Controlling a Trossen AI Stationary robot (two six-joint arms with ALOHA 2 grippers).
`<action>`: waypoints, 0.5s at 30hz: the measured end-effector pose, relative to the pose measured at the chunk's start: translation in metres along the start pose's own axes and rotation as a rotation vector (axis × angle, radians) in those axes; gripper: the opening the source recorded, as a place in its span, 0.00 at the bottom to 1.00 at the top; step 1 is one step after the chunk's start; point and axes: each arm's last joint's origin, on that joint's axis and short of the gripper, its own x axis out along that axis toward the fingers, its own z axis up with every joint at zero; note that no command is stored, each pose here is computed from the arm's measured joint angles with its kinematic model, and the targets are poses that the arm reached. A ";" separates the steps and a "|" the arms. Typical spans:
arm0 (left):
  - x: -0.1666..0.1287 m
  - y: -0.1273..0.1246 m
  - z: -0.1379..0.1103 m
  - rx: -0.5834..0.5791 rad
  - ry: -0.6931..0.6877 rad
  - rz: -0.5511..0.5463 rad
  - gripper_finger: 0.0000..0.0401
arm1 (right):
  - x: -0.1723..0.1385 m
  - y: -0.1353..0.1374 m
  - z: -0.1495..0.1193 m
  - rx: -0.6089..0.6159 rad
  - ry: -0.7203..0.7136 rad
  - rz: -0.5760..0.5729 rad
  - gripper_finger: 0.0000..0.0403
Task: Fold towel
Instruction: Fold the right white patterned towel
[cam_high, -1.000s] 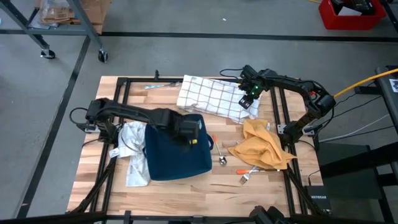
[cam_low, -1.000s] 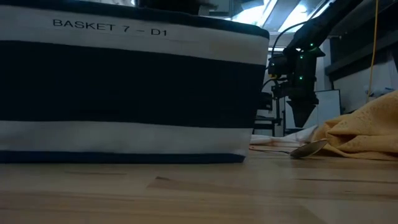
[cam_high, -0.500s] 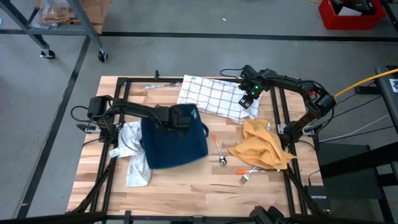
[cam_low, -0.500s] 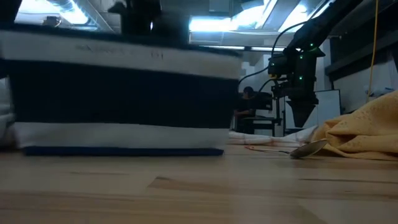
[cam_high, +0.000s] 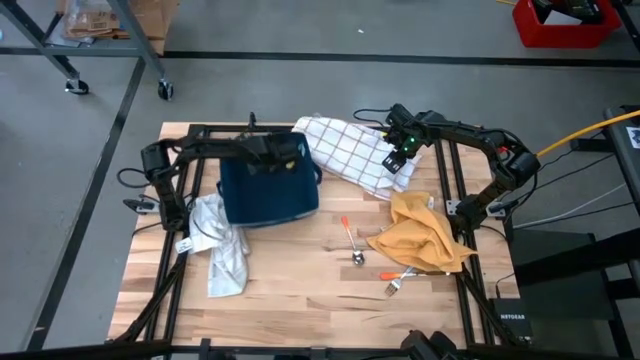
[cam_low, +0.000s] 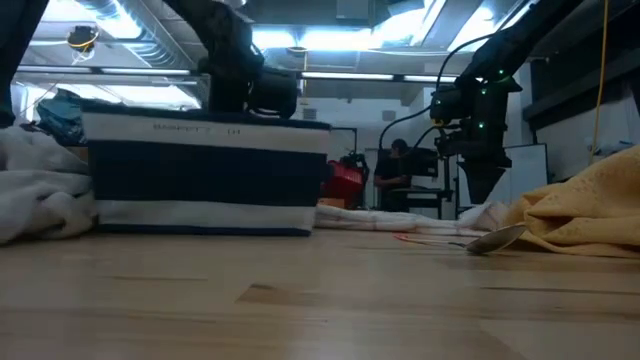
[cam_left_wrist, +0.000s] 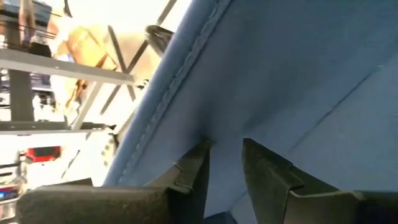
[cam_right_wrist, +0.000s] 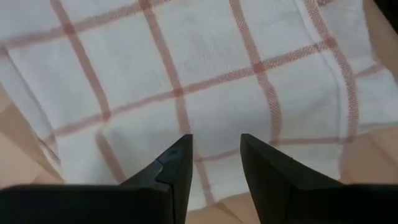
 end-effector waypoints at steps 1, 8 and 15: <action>0.006 0.005 0.003 0.001 0.007 0.008 0.22 | 0.000 0.000 0.000 0.001 0.003 0.000 0.34; 0.039 0.035 0.013 -0.040 0.060 0.046 0.22 | 0.004 0.005 -0.002 0.091 -0.004 -0.006 0.34; 0.009 0.044 0.012 -0.001 -0.003 -0.094 0.22 | 0.036 0.033 -0.019 0.069 -0.029 0.007 0.34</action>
